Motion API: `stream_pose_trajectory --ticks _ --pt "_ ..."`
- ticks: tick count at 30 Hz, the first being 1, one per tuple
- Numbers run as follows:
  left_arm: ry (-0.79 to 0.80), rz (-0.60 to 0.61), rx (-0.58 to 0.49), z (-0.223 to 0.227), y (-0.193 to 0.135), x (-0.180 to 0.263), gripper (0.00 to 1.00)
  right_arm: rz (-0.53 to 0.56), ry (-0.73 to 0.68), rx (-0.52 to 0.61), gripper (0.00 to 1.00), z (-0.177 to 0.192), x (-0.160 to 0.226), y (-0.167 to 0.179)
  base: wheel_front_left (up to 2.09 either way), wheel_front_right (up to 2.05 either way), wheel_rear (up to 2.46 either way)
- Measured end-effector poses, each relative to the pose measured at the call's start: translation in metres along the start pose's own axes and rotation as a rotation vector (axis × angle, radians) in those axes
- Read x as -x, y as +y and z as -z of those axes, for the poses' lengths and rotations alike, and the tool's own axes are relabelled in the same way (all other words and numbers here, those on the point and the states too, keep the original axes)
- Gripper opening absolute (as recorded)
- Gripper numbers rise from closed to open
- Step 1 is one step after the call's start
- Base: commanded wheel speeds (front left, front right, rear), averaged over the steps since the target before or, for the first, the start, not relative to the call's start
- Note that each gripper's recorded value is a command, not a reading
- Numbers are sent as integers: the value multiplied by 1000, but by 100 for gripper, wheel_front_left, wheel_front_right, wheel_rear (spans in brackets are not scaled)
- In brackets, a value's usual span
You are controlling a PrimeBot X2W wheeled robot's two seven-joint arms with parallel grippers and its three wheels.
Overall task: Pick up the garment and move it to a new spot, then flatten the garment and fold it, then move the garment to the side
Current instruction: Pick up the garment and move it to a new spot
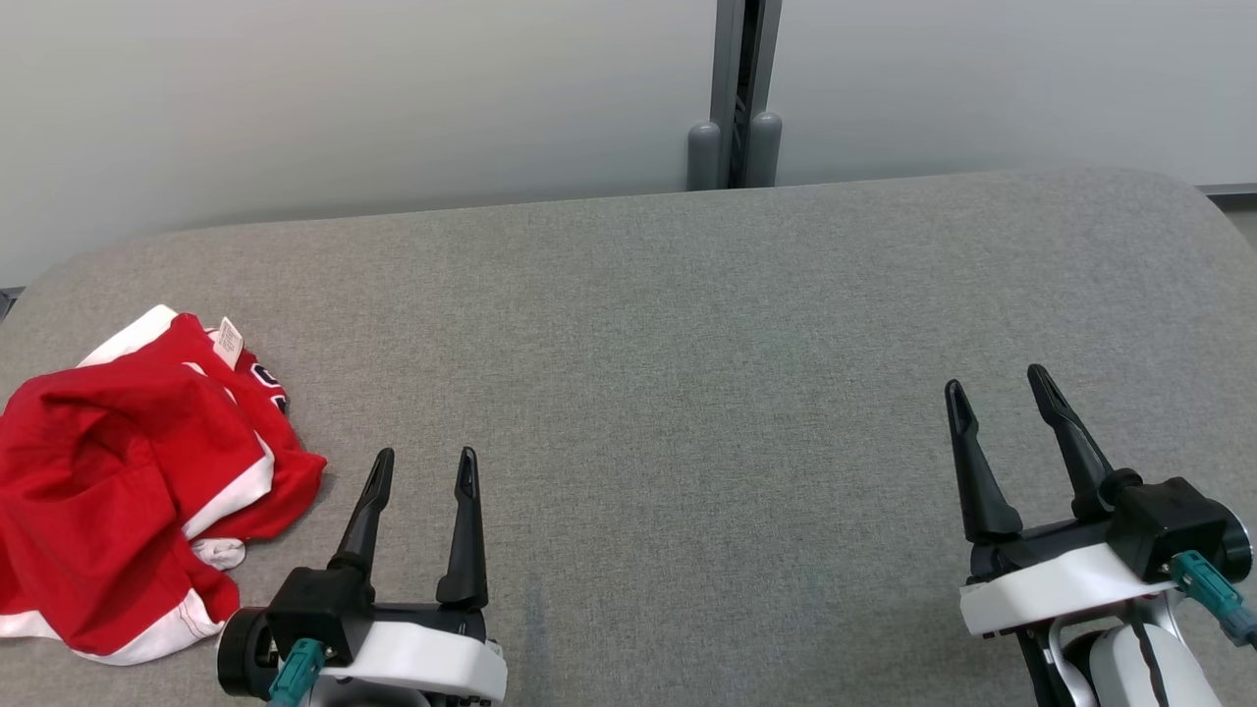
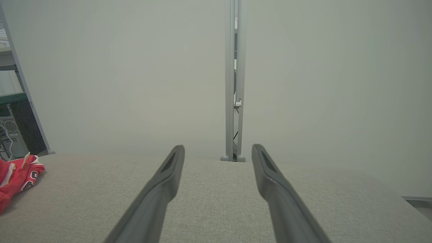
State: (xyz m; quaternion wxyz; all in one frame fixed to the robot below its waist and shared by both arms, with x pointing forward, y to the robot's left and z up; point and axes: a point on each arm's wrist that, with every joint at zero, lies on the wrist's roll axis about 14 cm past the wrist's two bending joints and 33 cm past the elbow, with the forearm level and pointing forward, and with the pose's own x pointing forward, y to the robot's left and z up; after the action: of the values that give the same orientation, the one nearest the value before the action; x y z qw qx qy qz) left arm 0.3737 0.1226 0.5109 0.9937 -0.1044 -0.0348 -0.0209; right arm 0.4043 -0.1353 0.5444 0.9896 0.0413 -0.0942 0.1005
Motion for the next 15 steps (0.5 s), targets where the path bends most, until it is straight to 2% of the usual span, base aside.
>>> stream_pose_trajectory --ticks 15 --pt "-7 4 -11 -2 -1 1 100 -14 1 -11 100 2 -3 5 0 0 0"
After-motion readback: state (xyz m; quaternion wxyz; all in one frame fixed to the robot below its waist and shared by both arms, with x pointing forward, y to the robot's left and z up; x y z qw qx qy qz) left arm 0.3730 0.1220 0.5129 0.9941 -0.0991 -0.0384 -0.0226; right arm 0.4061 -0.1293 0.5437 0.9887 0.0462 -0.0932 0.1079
